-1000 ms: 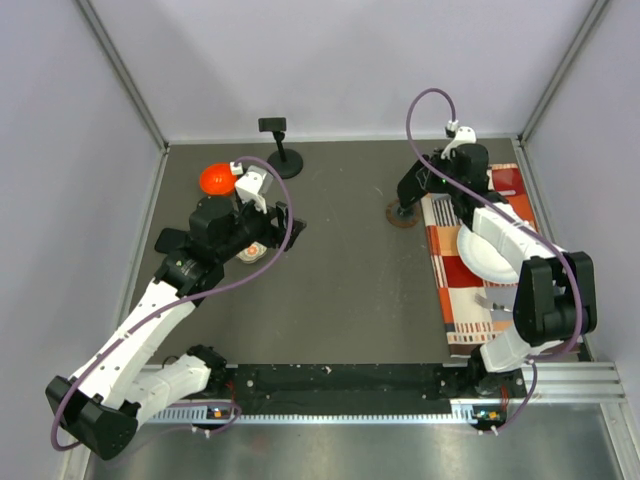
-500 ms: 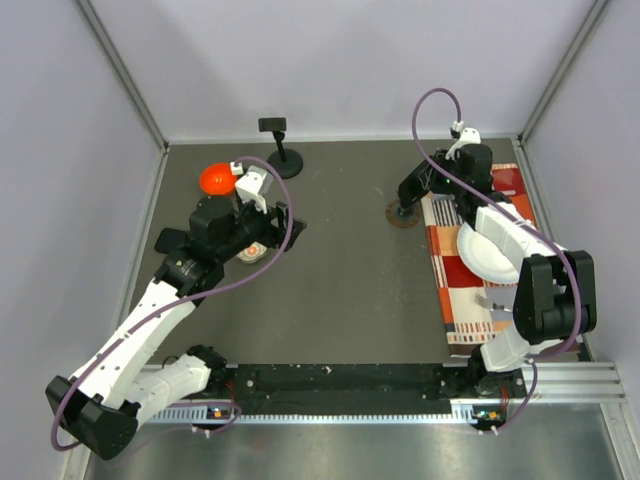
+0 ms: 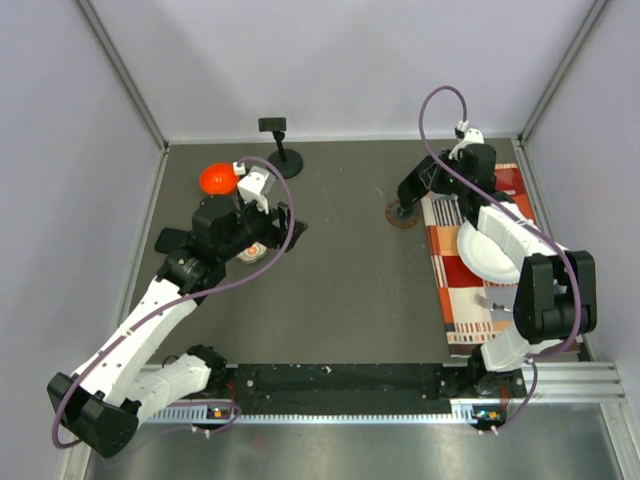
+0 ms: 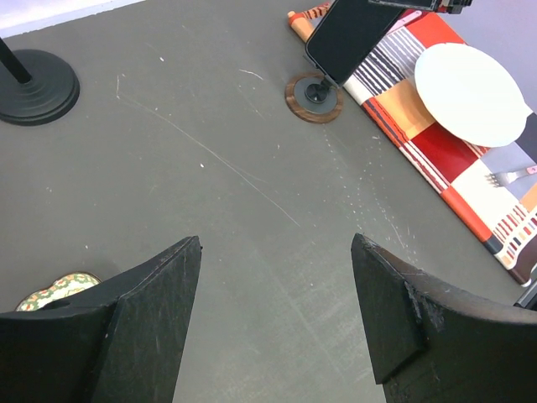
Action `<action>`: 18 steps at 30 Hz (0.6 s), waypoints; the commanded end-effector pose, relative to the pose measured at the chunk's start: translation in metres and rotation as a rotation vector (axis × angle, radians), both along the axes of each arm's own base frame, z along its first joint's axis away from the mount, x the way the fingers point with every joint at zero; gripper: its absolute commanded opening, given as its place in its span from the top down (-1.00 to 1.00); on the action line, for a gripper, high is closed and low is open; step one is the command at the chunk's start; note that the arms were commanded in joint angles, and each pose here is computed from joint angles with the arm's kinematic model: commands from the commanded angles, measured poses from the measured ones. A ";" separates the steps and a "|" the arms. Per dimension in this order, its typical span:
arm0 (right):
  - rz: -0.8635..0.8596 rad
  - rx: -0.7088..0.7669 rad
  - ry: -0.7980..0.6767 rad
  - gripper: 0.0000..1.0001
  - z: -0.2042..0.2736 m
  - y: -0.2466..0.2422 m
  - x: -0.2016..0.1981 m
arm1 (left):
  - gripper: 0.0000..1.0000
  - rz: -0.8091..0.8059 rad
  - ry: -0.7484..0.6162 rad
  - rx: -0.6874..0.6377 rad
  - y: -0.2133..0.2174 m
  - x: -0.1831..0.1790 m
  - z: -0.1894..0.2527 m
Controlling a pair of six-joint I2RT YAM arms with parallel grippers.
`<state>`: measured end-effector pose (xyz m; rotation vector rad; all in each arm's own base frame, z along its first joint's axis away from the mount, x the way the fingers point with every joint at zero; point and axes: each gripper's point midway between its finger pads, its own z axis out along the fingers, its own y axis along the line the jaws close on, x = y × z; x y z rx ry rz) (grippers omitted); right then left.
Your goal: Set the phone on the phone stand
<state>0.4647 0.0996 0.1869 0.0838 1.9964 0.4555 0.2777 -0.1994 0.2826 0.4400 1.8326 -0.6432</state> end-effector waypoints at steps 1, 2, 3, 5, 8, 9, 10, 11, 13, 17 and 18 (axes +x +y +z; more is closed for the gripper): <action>0.006 0.078 -0.059 1.00 0.027 -0.007 0.004 | -0.54 -0.012 -0.040 -0.022 -0.003 0.001 0.010; 0.016 0.096 -0.055 1.00 0.027 -0.006 0.003 | -0.54 -0.010 -0.040 -0.022 -0.003 0.002 0.010; 0.018 0.108 -0.055 1.00 0.028 -0.007 0.003 | -0.54 -0.009 -0.041 -0.021 -0.003 0.002 0.010; 0.022 0.130 -0.050 1.00 0.029 -0.009 0.002 | -0.54 -0.010 -0.035 -0.019 -0.003 0.002 0.008; 0.038 0.140 -0.050 1.00 0.031 -0.005 0.001 | -0.54 -0.012 -0.035 -0.019 -0.004 0.003 0.008; 0.036 0.140 -0.051 1.00 0.031 -0.006 0.002 | -0.54 -0.015 -0.034 -0.020 -0.004 0.003 0.008; 0.036 0.140 -0.041 1.00 0.030 -0.006 0.002 | -0.54 -0.016 -0.032 -0.018 -0.005 0.002 0.008; 0.031 0.136 -0.030 1.00 0.025 -0.006 0.004 | -0.54 -0.016 -0.032 -0.018 -0.005 0.003 0.007; 0.033 0.136 -0.024 1.00 0.023 -0.006 0.006 | -0.54 -0.015 -0.032 -0.018 -0.004 0.003 0.007; 0.032 0.133 -0.024 1.00 0.018 -0.006 0.009 | -0.54 -0.015 -0.034 -0.020 -0.004 0.002 0.008; 0.032 0.132 -0.022 1.00 0.017 -0.006 0.010 | -0.54 -0.016 -0.034 -0.020 -0.004 0.002 0.008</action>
